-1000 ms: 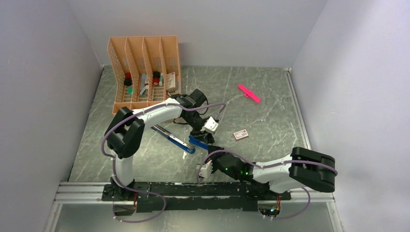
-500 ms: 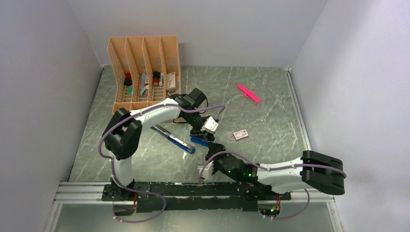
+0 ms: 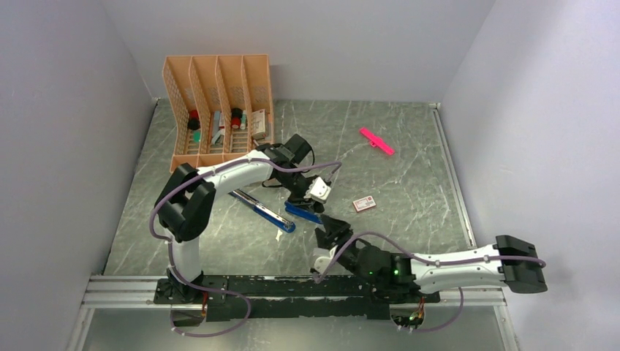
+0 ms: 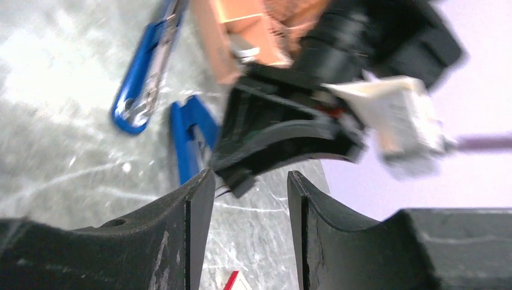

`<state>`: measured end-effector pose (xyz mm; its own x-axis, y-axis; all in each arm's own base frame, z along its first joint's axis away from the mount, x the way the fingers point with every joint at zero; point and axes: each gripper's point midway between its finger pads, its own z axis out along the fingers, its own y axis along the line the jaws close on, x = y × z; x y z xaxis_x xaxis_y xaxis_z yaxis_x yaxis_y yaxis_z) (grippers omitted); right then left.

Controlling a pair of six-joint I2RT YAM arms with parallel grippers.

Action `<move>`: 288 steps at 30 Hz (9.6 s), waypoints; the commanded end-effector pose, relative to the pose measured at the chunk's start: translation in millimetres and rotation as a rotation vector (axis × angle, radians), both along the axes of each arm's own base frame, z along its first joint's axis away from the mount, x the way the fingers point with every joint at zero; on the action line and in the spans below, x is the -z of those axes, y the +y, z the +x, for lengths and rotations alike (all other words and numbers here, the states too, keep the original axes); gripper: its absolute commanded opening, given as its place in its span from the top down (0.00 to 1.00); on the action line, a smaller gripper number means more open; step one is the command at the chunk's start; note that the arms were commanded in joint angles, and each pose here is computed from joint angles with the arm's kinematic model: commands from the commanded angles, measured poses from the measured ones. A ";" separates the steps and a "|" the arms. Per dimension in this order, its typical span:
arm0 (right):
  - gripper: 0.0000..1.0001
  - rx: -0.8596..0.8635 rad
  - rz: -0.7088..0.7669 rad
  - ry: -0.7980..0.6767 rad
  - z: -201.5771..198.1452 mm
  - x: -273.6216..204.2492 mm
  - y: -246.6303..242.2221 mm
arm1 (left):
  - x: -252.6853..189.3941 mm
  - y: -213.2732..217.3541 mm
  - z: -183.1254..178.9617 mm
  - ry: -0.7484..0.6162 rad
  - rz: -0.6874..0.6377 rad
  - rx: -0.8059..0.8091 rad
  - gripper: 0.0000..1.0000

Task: Load the staples into the stapler
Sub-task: Open the stapler at the center of the board, then place the stapler at the center of the board.

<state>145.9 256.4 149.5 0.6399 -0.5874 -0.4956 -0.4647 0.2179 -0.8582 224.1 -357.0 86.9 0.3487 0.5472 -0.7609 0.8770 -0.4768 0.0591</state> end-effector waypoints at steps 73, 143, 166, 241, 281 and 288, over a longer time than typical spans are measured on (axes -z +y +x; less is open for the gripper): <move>1.00 1.033 1.533 1.028 209.0 80.7 -144.7 | -162.4 115.2 32.9 -0.110 -0.981 -1.045 0.93; 0.52 -0.583 0.293 0.546 74.2 -41.0 62.9 | -297.9 82.9 -79.6 -0.235 -1.024 -0.256 0.93; 1.00 -0.478 0.444 0.581 88.4 -66.1 32.5 | -316.3 130.5 -49.3 -0.368 -1.185 -0.647 0.78; 0.79 0.454 -0.169 1.057 65.4 113.8 203.3 | -316.1 261.8 2.0 -0.213 -1.071 -1.634 0.38; 0.40 0.955 0.643 1.008 174.5 29.5 -71.2 | -251.4 190.8 39.1 0.020 -0.881 -1.551 0.20; 0.38 1.276 0.925 0.967 187.2 48.3 -173.7 | -187.1 148.5 65.1 0.233 -0.705 -1.585 0.02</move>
<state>328.9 122.7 98.2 -0.6343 0.0194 -0.7728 -0.0698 0.9942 0.0823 283.9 -184.1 291.4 -0.1878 -0.1542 -0.9700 0.4199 0.8802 -0.2212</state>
